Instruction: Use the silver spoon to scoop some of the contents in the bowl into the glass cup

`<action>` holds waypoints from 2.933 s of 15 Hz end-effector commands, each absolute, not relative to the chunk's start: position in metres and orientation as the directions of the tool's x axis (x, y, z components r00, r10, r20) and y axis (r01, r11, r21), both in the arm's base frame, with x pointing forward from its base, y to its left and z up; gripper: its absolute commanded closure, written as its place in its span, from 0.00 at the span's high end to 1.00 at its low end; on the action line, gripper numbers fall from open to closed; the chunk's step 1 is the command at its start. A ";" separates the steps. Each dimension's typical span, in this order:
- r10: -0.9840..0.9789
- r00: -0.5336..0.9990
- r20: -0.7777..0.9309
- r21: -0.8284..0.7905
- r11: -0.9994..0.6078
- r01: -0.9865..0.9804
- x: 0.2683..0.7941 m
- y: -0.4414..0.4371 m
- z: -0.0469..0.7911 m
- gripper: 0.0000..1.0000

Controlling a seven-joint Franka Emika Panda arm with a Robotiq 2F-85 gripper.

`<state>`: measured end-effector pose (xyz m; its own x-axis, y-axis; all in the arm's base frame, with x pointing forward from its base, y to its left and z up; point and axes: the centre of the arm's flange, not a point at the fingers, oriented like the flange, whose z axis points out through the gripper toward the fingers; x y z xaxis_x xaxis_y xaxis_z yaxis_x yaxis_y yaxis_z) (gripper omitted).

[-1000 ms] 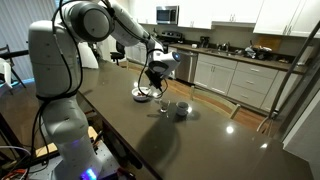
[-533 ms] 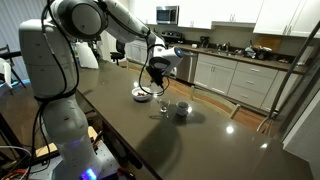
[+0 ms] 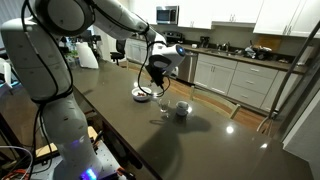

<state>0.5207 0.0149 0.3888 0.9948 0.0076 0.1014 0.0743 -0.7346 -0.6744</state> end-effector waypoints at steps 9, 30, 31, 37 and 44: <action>-0.040 0.996 0.075 -0.659 -0.752 0.019 0.495 -0.032 0.385 0.04; -0.182 0.981 0.066 -0.634 -0.767 -0.100 0.491 -0.115 0.379 0.04; -0.185 0.981 0.064 -0.629 -0.771 -0.104 0.491 -0.115 0.378 0.04; -0.162 0.984 0.068 -0.579 -0.810 -0.093 0.492 -0.110 0.375 0.04; -0.142 0.986 0.083 -0.547 -0.834 -0.074 0.494 -0.106 0.375 0.04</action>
